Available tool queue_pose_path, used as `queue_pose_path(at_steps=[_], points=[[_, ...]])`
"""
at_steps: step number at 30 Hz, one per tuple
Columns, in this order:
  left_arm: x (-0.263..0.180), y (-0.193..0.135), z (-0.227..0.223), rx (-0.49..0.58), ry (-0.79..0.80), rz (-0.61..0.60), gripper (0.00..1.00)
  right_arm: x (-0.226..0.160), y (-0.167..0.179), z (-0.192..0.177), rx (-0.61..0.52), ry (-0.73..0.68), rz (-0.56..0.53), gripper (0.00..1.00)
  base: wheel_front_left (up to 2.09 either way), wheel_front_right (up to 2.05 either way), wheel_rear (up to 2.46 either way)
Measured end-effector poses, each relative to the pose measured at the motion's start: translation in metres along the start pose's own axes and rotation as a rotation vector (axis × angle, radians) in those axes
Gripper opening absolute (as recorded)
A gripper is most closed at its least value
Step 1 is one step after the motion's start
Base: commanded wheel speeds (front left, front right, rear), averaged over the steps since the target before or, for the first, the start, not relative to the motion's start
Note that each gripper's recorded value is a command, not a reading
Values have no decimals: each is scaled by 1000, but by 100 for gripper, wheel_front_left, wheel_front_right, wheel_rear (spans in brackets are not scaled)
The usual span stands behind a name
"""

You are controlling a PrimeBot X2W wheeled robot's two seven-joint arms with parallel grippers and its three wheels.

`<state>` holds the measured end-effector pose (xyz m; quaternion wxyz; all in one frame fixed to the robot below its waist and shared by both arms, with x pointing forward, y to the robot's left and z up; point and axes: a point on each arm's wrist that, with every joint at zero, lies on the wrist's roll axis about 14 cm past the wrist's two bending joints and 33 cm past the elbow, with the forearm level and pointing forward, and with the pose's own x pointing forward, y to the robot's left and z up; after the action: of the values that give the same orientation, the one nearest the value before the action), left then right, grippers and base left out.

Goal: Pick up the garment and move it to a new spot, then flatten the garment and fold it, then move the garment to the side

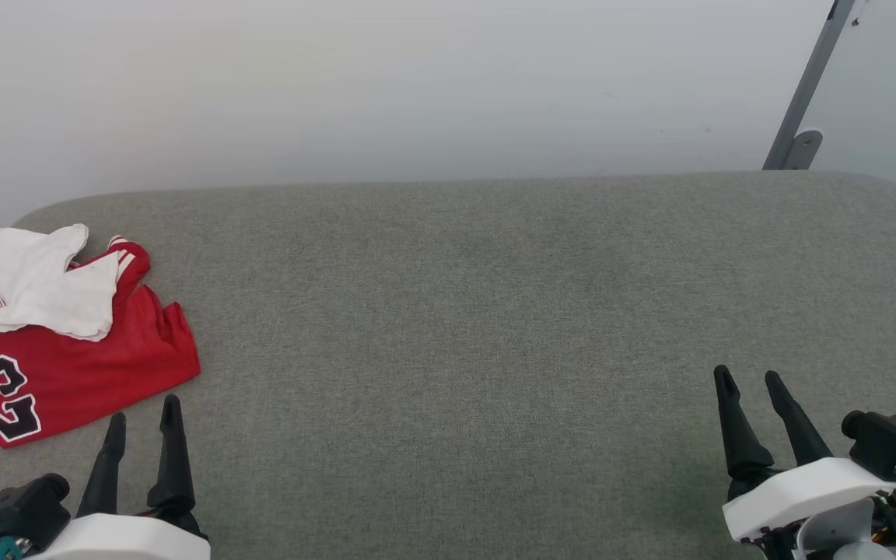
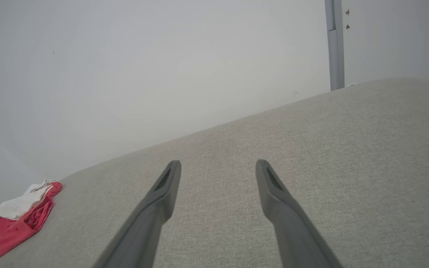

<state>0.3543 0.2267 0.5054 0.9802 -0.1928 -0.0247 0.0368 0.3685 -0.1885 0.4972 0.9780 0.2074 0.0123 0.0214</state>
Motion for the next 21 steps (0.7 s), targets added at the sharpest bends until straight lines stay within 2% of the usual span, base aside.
queue_pose_path(at_steps=[21], points=[[-3,-7,2,158,-27,-53,100,-1,8,3,-180,-16,42,100,0,0,0]])
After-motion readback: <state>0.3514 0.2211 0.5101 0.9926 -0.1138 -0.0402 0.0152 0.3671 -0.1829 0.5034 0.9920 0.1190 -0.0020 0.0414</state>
